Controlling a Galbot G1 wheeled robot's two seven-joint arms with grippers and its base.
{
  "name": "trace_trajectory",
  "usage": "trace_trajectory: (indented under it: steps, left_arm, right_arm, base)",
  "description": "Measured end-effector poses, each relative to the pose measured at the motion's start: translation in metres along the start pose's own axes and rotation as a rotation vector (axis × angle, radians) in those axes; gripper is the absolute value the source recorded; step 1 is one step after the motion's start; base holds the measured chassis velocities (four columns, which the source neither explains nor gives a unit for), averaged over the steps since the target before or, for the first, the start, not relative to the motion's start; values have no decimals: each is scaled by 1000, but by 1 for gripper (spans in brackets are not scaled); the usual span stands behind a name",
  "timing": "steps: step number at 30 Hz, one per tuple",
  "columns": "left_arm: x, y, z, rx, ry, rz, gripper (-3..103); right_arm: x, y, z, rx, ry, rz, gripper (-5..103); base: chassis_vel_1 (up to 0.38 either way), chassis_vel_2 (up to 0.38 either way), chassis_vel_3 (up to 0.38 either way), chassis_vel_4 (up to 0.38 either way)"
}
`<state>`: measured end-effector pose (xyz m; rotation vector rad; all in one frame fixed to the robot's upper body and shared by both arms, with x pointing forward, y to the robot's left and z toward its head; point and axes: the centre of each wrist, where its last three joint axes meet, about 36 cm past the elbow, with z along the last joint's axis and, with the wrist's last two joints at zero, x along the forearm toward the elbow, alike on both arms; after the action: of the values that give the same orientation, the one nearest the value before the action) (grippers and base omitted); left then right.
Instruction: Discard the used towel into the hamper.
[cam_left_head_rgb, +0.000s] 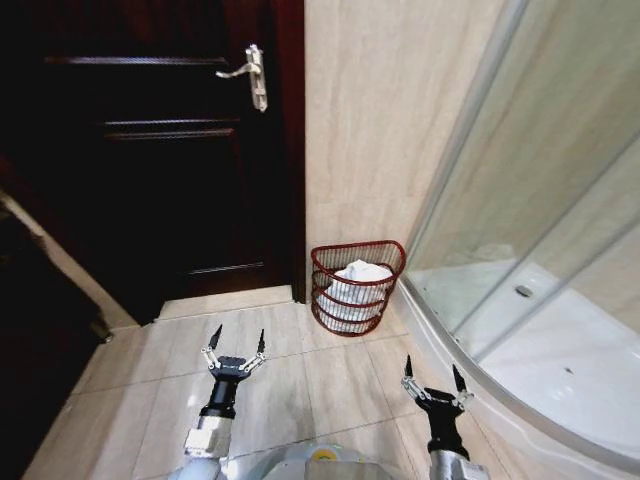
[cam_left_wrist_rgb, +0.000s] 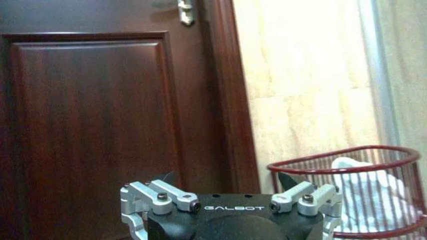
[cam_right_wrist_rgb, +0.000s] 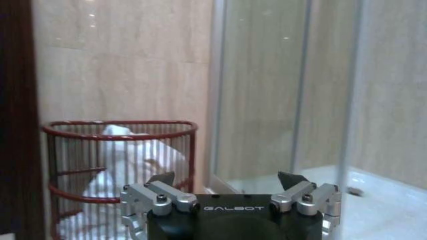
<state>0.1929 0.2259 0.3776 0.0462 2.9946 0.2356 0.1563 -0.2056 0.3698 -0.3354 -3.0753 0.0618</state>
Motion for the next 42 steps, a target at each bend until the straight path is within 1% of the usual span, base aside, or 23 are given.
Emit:
trace_trajectory:
  steps: [8,11,13,18,26,37,42]
  left_arm:
    - [-1,1,1,-2,-7,-4,100]
    - [-2,2,1,4,-11,-11,100]
    - [-5,3,0,13,-21,-38,100]
    - [-5,3,1,14,-20,-43,100]
    - [-4,1,4,16,-21,-42,100]
    - [-3,1,5,16,-26,-40,100]
    - [-2,2,5,3,-19,-31,100]
  right_arm:
    - [3,0,1,-7,9,13,100]
    - [4,1,1,-8,12,12,100]
    - [4,0,1,-8,13,14,100]
    - [4,-2,0,-5,18,19,100]
    - [6,-3,3,-3,25,22,100]
    - [6,-4,4,-4,23,28,100]
    - [7,-4,5,-5,23,35,100]
  base:
    - [-103,-94,-97,-90]
    - [-134,-110,-91,-114]
    - [-107,-120,-110,-108]
    - [-32,-42,-23,-27]
    - [-46,-76,47,73]
    - [-112,-161,105,153]
    - [-102,-125,97,115]
